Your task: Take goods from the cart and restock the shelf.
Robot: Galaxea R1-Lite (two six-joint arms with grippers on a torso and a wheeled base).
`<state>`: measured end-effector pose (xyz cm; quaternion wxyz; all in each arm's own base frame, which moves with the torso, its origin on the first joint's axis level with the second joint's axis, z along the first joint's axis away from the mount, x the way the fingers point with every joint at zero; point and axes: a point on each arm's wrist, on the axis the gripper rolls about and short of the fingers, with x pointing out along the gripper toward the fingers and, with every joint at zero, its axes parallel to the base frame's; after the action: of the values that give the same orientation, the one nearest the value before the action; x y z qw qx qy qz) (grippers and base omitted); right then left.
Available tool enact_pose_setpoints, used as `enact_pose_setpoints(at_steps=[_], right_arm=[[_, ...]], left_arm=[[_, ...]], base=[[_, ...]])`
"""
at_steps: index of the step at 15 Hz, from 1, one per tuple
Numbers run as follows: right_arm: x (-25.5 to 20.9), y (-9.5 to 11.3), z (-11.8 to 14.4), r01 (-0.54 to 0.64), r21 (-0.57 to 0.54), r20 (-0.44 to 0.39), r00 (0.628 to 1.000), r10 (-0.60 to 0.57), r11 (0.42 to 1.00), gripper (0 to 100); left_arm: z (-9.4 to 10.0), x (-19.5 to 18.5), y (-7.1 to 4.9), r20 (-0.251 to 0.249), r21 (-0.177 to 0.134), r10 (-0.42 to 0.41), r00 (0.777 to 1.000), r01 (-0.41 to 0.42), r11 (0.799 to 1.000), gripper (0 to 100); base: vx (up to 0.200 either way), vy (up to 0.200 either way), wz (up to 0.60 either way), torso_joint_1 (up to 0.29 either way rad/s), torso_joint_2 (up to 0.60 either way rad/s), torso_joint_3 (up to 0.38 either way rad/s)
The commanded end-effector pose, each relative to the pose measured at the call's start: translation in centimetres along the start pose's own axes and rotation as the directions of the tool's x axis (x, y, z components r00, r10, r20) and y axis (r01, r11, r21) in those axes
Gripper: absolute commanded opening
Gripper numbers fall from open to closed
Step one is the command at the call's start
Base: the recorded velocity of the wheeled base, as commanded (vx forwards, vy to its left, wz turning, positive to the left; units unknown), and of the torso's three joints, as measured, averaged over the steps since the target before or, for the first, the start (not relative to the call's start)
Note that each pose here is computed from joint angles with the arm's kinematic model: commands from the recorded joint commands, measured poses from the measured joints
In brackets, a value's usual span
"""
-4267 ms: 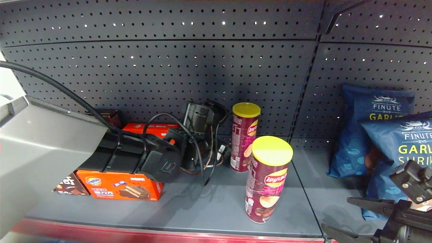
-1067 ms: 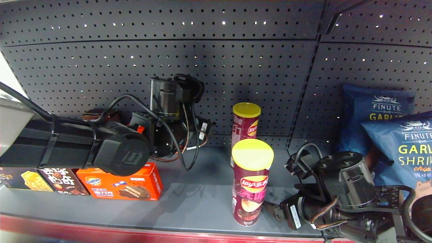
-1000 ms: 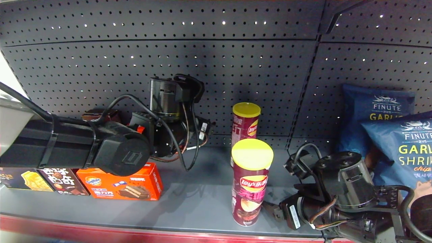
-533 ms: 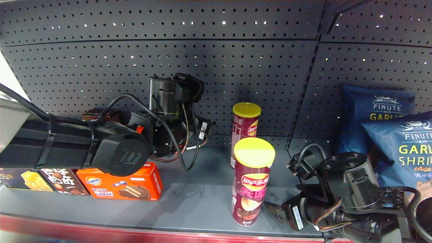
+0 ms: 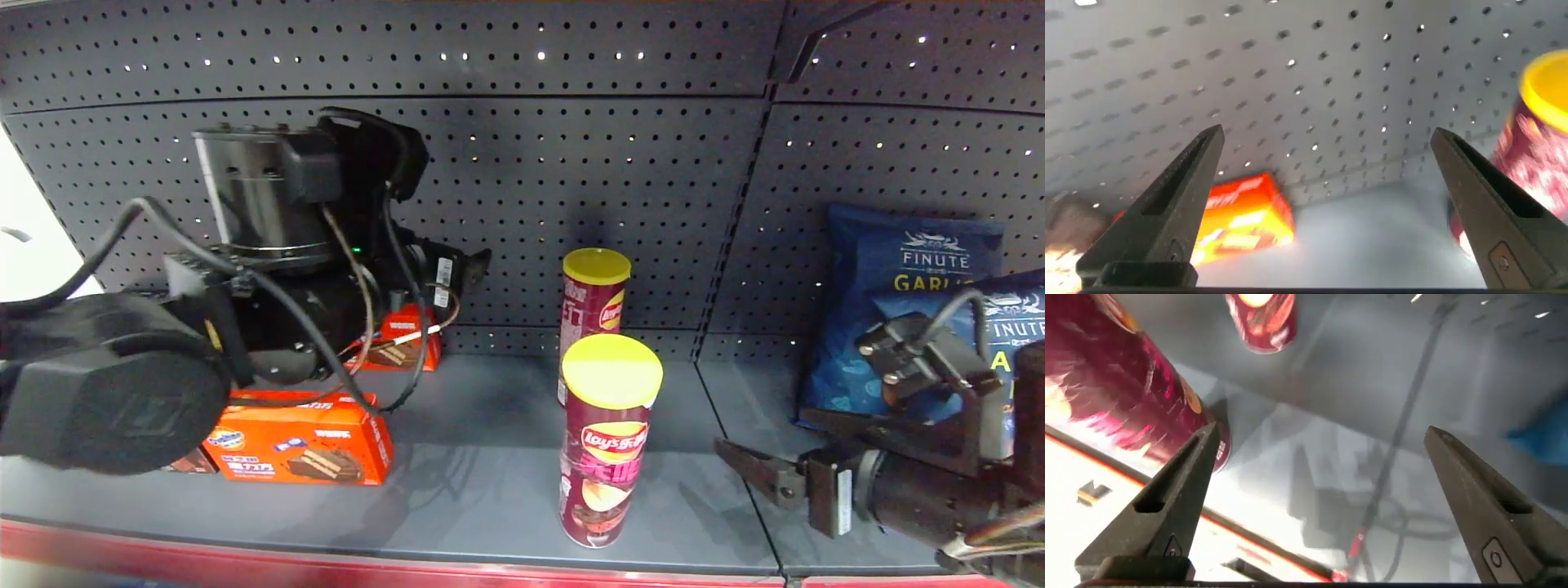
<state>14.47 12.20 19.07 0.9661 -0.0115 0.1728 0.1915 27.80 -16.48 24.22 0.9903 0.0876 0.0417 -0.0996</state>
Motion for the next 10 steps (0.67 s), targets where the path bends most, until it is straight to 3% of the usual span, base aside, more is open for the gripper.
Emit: enact_pose_setpoints(at_steps=[1,3,4,5,6,7,8,10], right_arm=[[-5.2,-2.0,-1.6,0.005,0.023,0.106,0.994,-0.008,1.000,100],[-7.5,-3.0,-3.0,0.080,0.051,0.165,0.982,-0.087,0.996,100],[-9.2,-4.0,-4.6,0.138,0.076,0.199,0.968,-0.150,0.988,100],[-10.0,-4.7,-5.8,0.207,0.095,0.212,0.952,-0.223,0.974,100],[-10.2,-5.1,-6.5,0.269,0.108,0.212,0.934,-0.287,0.957,100],[-10.5,-5.8,-7.6,0.393,0.130,0.195,0.890,-0.412,0.910,100],[-10.6,-6.1,-7.9,0.432,0.136,0.183,0.873,-0.451,0.891,100],[-10.7,-7.4,-8.6,0.629,0.164,0.101,0.756,-0.647,0.760,100]], left_arm=[[-0.5,-8.3,3.2,0.061,0.010,-0.014,0.998,0.013,1.000,100],[-2.9,-13.5,5.6,0.061,0.017,0.011,0.998,-0.012,1.000,100],[-5.2,-17.1,7.7,0.061,0.006,0.070,0.996,-0.070,0.998,100],[-6.9,-19.2,8.8,0.042,0.000,0.143,0.989,-0.143,0.990,100],[-7.8,-20.4,9.3,0.036,-0.008,0.186,0.982,-0.186,0.983,100],[-9.7,-23.0,9.7,0.039,-0.019,0.247,0.968,-0.247,0.969,100],[-10.2,-23.8,9.7,0.045,-0.021,0.260,0.964,-0.260,0.965,100],[-12.0,-27.1,9.7,0.018,-0.018,0.335,0.942,-0.334,0.942,100]], base=[[0.000,0.000,0.00,0.000,0.00,0.000],[0.000,0.000,0.00,0.000,0.00,0.000],[0.000,0.000,0.00,0.000,0.00,0.000],[0.000,0.000,0.00,0.000,0.00,0.000],[0.000,0.000,0.00,0.000,0.00,0.000],[0.000,0.000,0.00,0.000,0.00,0.000],[0.000,0.000,0.00,0.000,0.00,0.000],[0.000,0.000,0.00,0.000,0.00,0.000]])
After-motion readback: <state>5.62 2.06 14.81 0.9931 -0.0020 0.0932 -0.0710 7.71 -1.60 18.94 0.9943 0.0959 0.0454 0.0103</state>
